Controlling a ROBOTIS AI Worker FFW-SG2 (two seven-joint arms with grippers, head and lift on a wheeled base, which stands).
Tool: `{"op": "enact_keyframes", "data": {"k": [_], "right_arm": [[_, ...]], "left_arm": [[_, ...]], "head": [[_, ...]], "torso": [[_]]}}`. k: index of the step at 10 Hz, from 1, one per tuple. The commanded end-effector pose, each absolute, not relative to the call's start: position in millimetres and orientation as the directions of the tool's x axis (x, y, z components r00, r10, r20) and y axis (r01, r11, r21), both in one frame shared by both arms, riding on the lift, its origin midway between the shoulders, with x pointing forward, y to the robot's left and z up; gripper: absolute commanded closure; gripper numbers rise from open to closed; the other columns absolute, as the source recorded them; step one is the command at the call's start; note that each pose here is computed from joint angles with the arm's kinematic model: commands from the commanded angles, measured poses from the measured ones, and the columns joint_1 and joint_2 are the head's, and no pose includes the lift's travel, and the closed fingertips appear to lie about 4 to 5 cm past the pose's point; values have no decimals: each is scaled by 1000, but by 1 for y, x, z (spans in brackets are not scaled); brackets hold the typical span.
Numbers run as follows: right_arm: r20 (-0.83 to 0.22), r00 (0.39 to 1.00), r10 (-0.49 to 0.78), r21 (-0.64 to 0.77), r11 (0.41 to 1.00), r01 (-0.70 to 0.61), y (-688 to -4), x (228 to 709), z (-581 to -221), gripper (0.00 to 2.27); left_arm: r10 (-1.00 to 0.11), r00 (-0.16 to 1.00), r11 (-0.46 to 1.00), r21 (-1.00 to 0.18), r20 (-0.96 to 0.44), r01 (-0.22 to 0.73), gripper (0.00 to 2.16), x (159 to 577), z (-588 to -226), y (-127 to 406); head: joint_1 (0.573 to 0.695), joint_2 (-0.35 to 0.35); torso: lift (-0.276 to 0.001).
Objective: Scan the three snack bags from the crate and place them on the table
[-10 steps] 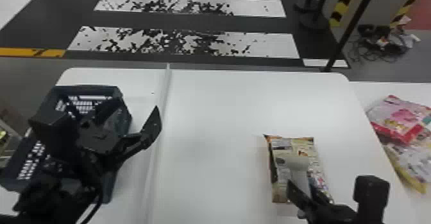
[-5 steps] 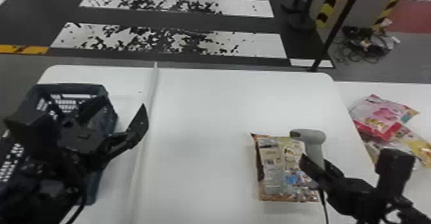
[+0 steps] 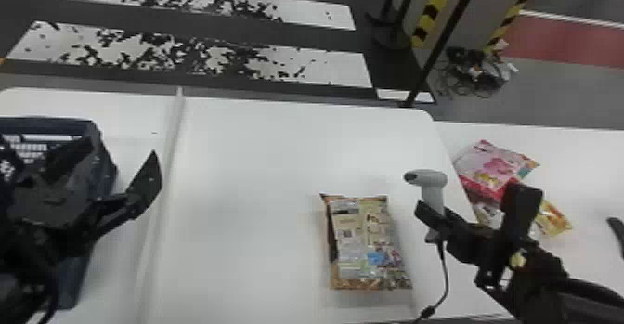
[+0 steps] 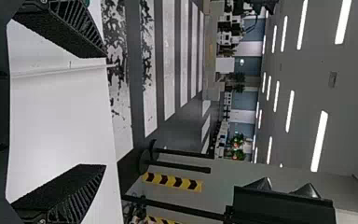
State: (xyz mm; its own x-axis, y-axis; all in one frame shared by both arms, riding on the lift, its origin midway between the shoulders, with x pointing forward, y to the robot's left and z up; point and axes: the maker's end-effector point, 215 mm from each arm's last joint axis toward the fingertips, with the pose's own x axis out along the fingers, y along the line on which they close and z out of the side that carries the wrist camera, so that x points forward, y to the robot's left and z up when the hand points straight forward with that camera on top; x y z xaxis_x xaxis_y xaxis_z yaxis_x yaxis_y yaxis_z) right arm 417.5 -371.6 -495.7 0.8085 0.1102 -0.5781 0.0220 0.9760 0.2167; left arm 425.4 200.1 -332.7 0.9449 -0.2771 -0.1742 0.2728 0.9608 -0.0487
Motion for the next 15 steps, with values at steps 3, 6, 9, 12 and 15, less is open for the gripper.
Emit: {"op": "enact_keyframes", "data": {"k": [3,6,9,12,15], "right_arm": [[-601,798,39,162,984,73,-429,461,-538,2246],[-621,784,-13,96,991,92,-468,467,-551,2246],[-645,763,21,105,993,61,-459,450,-566,2246],[-635,771,40,133,990,57,-457,448,-563,-2],[-532,847,21,117,992,49,-468,457,-515,70]], "left_arm": [[-251,948,968,-47,-197,247,22,433,-347,206],[-254,948,967,-57,-193,248,22,446,-347,202],[-257,946,966,-58,-197,250,22,451,-349,199],[-271,943,963,-63,-191,264,22,453,-347,191],[-272,944,962,-63,-187,265,22,452,-344,191]], "head": [[695,-251],[695,-288],[695,-315],[695,-315],[695,-326]], "torso": [[-62],[-62],[-62],[-62],[-62]]}}
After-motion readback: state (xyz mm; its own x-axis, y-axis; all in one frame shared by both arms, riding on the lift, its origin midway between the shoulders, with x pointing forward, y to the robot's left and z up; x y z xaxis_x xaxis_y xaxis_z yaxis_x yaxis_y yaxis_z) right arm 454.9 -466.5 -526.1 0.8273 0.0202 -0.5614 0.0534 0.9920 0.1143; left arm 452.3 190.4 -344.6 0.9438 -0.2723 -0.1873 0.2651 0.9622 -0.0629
